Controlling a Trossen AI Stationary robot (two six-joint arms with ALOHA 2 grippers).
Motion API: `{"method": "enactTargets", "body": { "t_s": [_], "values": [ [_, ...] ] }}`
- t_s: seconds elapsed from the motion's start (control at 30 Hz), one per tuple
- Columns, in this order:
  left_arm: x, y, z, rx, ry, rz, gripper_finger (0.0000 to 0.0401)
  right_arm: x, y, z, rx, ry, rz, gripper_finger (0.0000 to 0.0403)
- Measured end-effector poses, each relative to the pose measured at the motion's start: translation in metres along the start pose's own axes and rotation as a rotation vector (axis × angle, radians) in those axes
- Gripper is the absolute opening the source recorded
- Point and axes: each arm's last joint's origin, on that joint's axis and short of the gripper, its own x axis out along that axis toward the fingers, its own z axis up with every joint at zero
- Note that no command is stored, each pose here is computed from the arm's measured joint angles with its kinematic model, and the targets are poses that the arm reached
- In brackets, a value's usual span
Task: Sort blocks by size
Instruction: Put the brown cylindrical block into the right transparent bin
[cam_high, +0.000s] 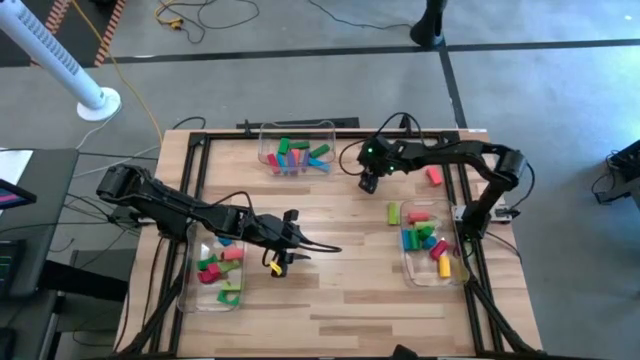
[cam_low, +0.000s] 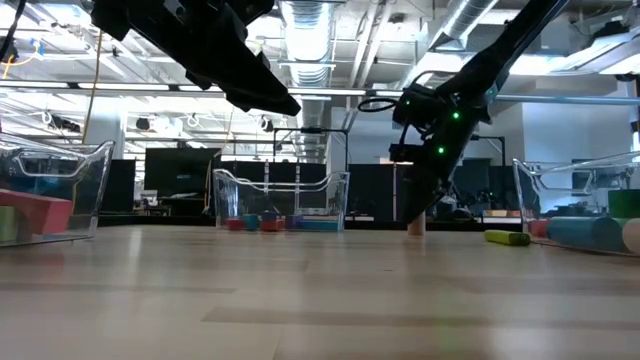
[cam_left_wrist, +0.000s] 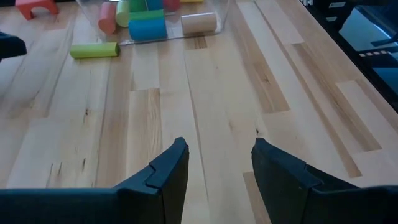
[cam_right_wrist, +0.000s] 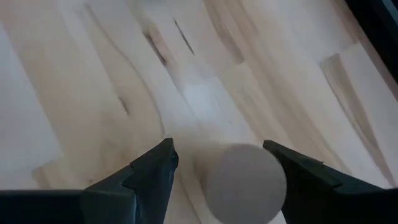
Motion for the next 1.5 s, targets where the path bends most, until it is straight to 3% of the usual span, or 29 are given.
{"method": "enactTargets", "body": {
  "t_s": [0.37,0.7,1.07,1.3,1.5],
  "values": [
    [0.000,0.000,0.000,-0.008,0.003,0.000,0.0166,-0.007,0.001,-0.001,0.027,0.013,-0.018,0.0262],
    [0.000,0.000,0.000,-0.007,0.003,0.000,0.0166,-0.019,0.000,0.002,0.021,-0.010,-0.025,0.0157],
    [0.000,0.000,0.000,-0.007,0.003,0.003,0.0166,-0.036,0.003,0.003,0.038,-0.025,-0.017,0.0161],
    [0.000,0.002,0.000,0.008,-0.004,0.061,0.0166,-0.074,0.035,0.009,-0.017,-0.128,0.049,0.0160],
    [0.000,0.003,0.006,0.024,-0.059,0.081,0.0166,-0.125,0.087,0.008,-0.092,-0.295,0.197,0.0160]
  ]
}}
